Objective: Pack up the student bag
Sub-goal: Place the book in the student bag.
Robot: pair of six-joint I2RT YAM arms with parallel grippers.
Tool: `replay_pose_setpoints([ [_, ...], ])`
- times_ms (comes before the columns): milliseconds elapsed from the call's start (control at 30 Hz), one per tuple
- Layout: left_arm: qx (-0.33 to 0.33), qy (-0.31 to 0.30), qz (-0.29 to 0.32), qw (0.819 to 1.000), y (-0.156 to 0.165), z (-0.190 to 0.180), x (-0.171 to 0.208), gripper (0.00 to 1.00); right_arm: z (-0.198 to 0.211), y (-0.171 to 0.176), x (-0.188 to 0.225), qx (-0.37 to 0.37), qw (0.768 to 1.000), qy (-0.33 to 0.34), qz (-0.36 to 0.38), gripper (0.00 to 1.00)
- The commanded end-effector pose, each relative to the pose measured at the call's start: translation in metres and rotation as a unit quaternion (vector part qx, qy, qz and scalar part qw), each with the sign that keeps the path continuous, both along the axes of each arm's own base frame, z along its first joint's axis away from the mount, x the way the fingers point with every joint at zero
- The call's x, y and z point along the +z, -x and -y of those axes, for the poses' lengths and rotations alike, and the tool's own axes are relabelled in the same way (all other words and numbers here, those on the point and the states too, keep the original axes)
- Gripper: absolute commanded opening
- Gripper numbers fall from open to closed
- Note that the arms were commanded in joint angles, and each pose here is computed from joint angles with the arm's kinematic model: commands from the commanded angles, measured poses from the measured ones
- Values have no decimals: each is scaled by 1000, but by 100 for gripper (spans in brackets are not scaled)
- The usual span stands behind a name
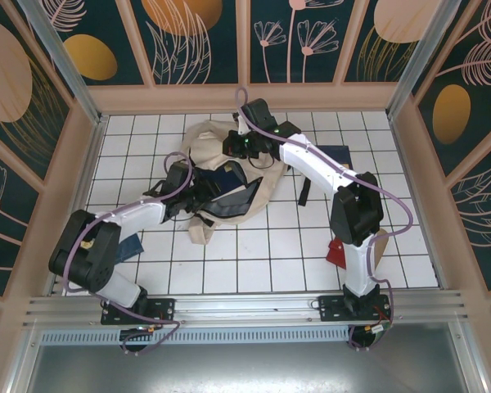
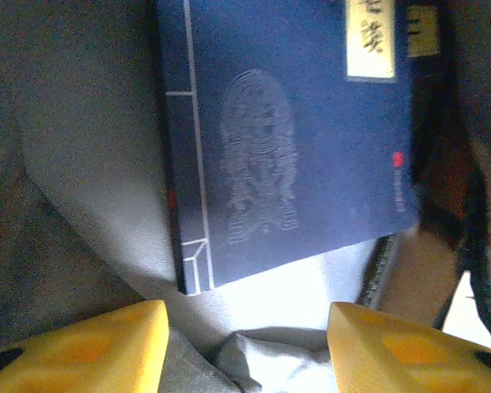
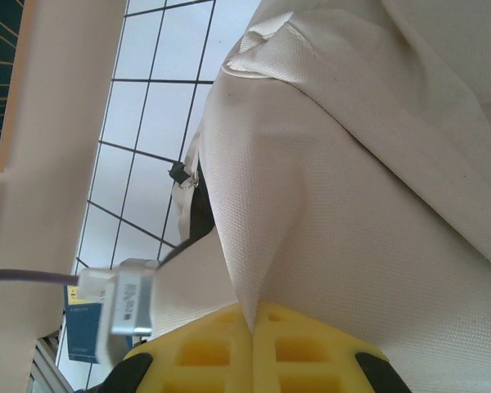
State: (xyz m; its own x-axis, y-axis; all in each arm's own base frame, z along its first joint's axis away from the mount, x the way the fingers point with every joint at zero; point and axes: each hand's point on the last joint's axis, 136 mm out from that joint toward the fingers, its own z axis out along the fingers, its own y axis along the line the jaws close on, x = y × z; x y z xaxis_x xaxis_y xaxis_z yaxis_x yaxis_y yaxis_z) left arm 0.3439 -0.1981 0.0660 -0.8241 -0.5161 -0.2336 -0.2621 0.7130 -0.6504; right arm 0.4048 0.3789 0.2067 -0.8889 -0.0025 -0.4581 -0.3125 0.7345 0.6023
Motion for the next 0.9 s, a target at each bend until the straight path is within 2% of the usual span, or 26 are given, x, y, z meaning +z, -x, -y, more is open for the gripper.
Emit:
replay_pose_setpoints([
  [0,-8,1,-5,1000,-9,8,-5,55,1,5,45,1,999,-42,34,0],
  [133,-11,-5,-17,1000,-17,12,-16,57,1,6,45,1,999,-41,33,0],
  [267,-18,-2,-23,1000,-24,18,-28,54,2,7,44,1,999,-41,33,0],
  [400,-14,2,-13,1000,-33,21,-27,42,1,8,43,2,999,-40,32,0],
  [667,0,9,52,999,-54,22,9,4,2,9,40,2,999,-36,30,0],
  [733,4,12,65,998,-57,22,16,1,3,10,40,2,999,-37,30,0],
  [867,9,28,104,994,-64,24,38,0,1,11,38,4,999,-40,26,0],
])
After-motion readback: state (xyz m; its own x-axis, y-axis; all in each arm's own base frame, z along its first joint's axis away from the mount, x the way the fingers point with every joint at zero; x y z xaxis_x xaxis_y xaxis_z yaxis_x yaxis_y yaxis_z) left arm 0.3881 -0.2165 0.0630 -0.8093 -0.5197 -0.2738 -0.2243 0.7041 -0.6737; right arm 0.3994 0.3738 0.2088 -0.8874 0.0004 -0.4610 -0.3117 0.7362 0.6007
